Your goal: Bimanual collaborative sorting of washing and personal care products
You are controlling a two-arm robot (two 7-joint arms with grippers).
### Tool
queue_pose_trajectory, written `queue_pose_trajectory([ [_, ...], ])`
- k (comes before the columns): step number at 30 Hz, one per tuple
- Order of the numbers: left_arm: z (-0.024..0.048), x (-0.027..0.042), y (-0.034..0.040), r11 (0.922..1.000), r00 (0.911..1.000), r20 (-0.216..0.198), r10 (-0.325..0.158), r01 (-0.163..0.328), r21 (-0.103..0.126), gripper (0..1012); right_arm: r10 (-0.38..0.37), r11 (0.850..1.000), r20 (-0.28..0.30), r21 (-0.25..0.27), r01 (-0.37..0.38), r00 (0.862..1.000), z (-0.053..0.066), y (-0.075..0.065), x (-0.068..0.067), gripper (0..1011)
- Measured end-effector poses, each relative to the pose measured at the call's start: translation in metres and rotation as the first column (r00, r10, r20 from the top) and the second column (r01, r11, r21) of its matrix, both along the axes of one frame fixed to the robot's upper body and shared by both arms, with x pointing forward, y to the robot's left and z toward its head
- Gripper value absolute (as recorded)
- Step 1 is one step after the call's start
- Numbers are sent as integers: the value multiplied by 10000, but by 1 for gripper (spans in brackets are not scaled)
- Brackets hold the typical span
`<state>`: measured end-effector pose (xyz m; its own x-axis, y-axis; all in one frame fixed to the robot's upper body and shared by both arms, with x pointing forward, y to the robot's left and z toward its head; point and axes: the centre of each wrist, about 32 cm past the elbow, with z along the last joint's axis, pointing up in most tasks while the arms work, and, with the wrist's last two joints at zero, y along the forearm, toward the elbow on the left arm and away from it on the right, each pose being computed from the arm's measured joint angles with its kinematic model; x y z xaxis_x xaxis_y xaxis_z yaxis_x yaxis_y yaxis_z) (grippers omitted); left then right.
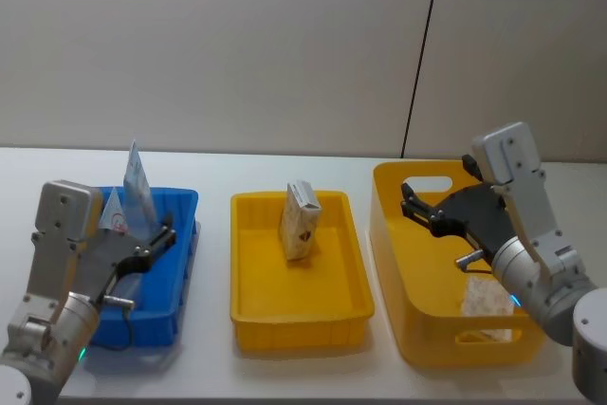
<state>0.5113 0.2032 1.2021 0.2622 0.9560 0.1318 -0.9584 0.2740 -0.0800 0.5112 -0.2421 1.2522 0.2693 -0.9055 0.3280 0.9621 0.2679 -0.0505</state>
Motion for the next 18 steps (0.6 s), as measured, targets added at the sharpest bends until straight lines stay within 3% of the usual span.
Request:
queue_pose_trajectory([
  [8,-20,119,39,9980,9980,-346,538,-548,-301,1001,47,10000,47,-8,-47,10000,-9,-1,-3,1004],
  [18,-120,266,74,9898,9890,-1008,1080,-1165,-822,1001,71,10000,78,-15,-71,9999,-14,-4,-4,1004],
])
